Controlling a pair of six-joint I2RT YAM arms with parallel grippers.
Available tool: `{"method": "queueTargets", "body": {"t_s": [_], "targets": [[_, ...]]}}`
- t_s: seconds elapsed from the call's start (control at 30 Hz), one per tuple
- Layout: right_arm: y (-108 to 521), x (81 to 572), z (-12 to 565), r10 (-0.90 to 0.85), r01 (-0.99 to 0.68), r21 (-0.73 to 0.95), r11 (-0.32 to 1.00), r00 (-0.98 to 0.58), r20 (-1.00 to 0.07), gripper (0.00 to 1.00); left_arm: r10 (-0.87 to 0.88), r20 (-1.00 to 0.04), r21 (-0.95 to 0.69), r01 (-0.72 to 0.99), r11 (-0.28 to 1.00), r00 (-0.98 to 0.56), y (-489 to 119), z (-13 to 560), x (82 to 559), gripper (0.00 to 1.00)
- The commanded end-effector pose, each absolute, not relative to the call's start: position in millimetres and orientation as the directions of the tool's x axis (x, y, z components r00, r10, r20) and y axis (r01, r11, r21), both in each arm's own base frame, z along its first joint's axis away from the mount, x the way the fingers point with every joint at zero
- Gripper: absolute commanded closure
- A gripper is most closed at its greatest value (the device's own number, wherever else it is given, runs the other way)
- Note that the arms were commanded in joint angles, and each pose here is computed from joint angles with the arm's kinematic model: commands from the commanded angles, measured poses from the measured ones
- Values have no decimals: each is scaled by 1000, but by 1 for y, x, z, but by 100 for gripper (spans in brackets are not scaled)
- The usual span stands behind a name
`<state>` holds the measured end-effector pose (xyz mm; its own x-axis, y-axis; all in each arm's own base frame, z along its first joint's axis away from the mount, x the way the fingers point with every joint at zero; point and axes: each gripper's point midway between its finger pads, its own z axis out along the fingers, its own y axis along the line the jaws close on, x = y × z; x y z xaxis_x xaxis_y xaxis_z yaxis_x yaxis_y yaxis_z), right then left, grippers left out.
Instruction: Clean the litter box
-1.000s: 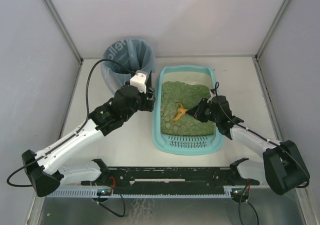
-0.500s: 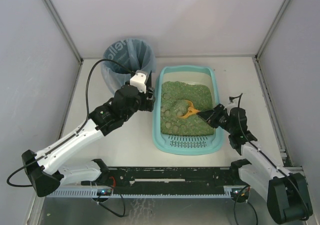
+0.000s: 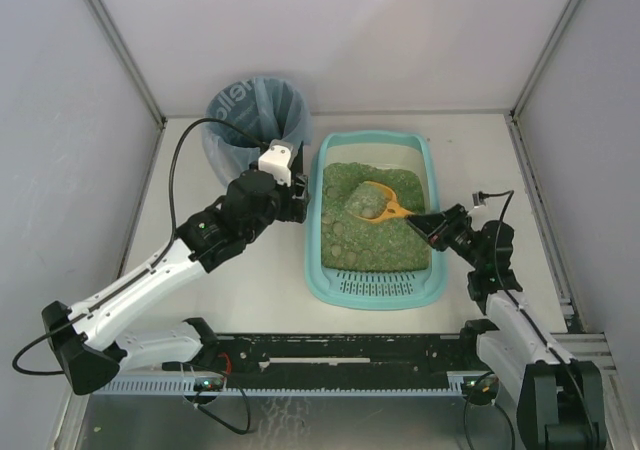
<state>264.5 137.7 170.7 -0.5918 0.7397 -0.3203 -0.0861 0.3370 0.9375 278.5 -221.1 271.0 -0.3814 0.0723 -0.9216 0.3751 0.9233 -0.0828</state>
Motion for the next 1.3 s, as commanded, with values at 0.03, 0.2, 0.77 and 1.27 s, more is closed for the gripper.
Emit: {"method": "queueTargets", "body": {"t_s": [0.03, 0.2, 0.77, 1.27], "targets": [[131, 266, 207, 765, -196, 955, 224, -572, -297, 100, 26, -948, -97, 367, 925, -317, -217, 296, 282, 28], [150, 257, 221, 695, -270, 940, 207, -635, -336, 100, 27, -948, -96, 366, 926, -318, -217, 295, 282, 28], [125, 258, 215, 756, -229, 946, 231, -569, -322, 100, 32, -945, -98, 374, 922, -326, -219, 292, 283, 28], [141, 251, 233, 682, -309, 916, 256, -614, -397, 100, 28, -943, -101, 365, 926, -331, -218, 290, 285, 28]]}}
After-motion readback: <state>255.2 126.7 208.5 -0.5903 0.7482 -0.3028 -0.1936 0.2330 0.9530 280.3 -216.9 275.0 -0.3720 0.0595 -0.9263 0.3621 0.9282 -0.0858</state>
